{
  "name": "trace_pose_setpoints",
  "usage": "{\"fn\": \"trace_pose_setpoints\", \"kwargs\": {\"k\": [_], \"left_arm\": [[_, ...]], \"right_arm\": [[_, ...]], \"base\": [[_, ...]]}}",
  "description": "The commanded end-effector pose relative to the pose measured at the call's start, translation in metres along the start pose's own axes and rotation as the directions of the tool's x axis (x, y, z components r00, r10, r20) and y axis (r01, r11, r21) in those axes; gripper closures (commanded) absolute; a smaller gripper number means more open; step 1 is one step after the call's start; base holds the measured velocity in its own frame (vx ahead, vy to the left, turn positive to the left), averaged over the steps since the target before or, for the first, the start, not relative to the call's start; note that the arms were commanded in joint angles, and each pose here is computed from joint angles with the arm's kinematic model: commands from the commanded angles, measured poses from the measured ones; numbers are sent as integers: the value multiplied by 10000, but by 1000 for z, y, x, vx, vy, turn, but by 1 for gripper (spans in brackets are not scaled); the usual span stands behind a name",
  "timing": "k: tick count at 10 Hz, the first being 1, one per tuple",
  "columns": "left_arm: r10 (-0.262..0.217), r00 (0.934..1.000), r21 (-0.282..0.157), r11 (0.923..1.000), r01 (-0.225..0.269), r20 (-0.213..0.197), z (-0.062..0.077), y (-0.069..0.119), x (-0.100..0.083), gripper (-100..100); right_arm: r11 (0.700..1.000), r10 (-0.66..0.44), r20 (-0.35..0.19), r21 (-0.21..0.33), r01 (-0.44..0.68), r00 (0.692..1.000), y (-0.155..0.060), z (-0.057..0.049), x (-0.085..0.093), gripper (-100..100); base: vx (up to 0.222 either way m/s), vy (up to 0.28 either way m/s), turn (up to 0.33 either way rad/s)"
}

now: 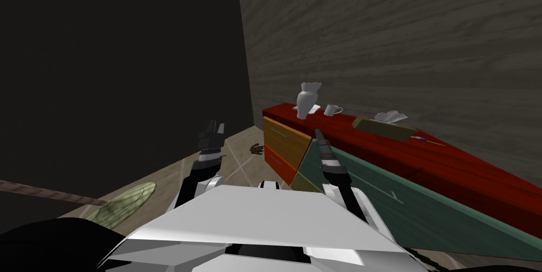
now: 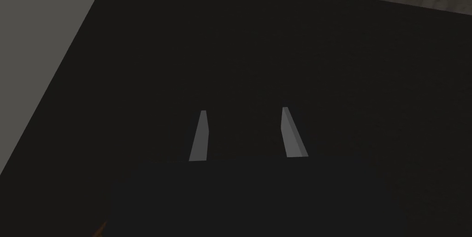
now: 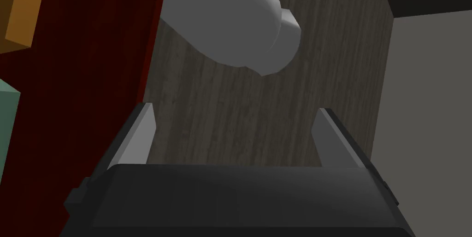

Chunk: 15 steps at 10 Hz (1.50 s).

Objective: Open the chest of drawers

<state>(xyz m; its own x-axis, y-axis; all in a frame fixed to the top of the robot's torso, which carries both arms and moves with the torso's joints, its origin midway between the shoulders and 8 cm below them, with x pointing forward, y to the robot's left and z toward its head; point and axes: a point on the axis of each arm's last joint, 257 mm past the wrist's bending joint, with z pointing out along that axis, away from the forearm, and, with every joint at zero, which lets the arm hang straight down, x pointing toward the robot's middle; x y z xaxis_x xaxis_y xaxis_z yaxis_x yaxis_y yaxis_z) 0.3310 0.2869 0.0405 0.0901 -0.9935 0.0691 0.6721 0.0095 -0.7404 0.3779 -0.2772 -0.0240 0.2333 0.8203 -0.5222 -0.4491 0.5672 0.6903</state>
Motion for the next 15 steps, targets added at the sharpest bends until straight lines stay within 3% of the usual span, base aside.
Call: {"fn": "trace_pose_setpoints", "kwargs": {"k": [1,2,4,5,6,7,9,12,13,14,15], "left_arm": [[0,10000,0,10000,0,0,0,0,0,0],[-1,10000,0,10000,1,0,0,0,0,0],[-1,10000,0,10000,1,0,0,0,0,0],[-2,10000,0,10000,2,0,0,0,0,0],[-1,10000,0,10000,1,0,0,0,0,0],[0,10000,0,10000,0,0,0,0,0,0],[0,10000,0,10000,0,0,0,0,0,0],[0,10000,0,10000,0,0,0,0,0,0],[0,10000,0,10000,0,0,0,0,0,0],[0,10000,0,10000,0,0,0,0,0,0],[0,10000,0,10000,0,0,0,0,0,0]], "right_arm": [[9914,-1020,-738,752,1075,9920,-34,-1,18,-100],[9907,-1085,-763,744,1141,9912,-34,-1,18,-100],[9671,-1930,-1431,1394,2128,9707,-66,-6,30,-100],[9623,-2097,-1510,1432,2312,9660,-68,-7,31,-100],[9422,-2508,-1867,1783,2838,9499,-87,-10,35,-100],[9395,-2603,-1906,1761,2938,9465,-87,-10,36,-100],[8856,-3384,-2637,2352,4005,9033,-123,-20,42,-100],[8320,-4040,-3191,2613,4893,8573,-146,-27,44,-100],[7916,-4384,-3592,2798,5432,8239,-164,-34,44,-100],[7825,-4475,-3649,2823,5550,8165,-166,-34,44,-100],[7344,-4811,-4070,2965,6105,7765,-185,-42,43,-100]], "base": [[34,124,50],[24,101,18],[4,132,35],[18,108,16],[31,103,49],[30,84,20],[34,126,37],[25,116,35],[29,111,49],[28,106,29],[31,106,50]]}}
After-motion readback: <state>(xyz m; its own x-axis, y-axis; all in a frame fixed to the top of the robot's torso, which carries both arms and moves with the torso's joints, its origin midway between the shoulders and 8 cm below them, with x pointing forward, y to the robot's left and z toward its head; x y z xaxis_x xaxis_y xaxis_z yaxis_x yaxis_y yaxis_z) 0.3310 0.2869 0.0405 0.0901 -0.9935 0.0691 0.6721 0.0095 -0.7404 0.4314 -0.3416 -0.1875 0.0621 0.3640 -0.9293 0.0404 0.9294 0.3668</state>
